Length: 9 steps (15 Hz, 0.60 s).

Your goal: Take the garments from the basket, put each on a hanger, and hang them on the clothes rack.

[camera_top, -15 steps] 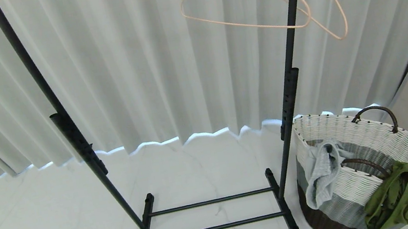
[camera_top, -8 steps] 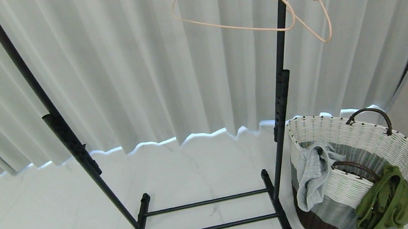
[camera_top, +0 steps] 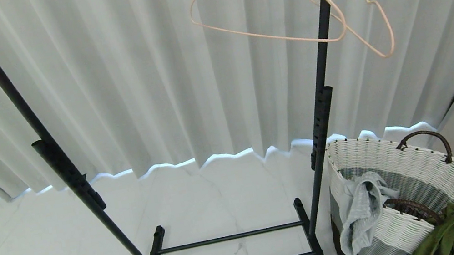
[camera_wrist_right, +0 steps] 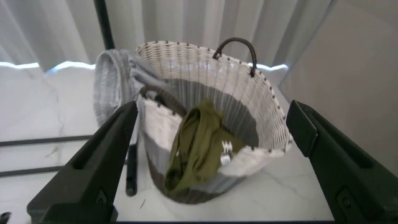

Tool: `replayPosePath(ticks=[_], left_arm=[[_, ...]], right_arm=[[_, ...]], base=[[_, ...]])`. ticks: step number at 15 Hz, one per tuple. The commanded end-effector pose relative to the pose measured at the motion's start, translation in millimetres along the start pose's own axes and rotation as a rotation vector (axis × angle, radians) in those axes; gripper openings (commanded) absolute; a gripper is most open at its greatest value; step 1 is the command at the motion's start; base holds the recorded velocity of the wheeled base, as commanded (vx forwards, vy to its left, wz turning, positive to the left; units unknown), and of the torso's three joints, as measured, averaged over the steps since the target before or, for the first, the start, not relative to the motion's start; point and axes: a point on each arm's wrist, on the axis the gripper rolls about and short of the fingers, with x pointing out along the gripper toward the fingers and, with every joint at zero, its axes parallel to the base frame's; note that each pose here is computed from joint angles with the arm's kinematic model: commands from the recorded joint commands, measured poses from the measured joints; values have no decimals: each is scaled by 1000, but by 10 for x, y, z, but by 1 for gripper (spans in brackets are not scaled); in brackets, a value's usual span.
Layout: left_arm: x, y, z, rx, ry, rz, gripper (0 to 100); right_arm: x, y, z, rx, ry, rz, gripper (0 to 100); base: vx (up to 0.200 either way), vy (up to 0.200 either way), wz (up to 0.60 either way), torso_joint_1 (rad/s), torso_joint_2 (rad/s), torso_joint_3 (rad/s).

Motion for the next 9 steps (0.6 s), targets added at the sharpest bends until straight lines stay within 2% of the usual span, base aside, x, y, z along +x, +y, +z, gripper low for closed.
replayPosePath(ticks=[1,3,4,5,6,7,9], left_arm=[[1,0,0,-3,2,-1,100],[0,0,0,-10,0,-1,100],[0,0,0,-10,0,-1,100],[1,0,0,-4,2,-1,100],[1,0,-1,-3,3,-1,100],[1,0,-1,-4,3,-1,100],[1,0,-1,-3,3,-1,100]], right_arm=[[1,0,3,-3,-1,-1,100],[-13,-3,67,-3,-40,-4,100],[-34,-6,188,1,-60,5,100],[-8,-17,511,-13,4,37,100],[82,-19,720,-57,78,70,100],[267,-3,816,-118,194,74,100],[623,22,930,-214,364,46,100]], base=[[0,0,0,0,0,0],[0,0,0,0,0,0],[0,0,0,0,0,0],[0,0,0,0,0,0],[0,0,0,0,0,0],[0,0,0,0,0,0],[0,0,0,0,0,0]])
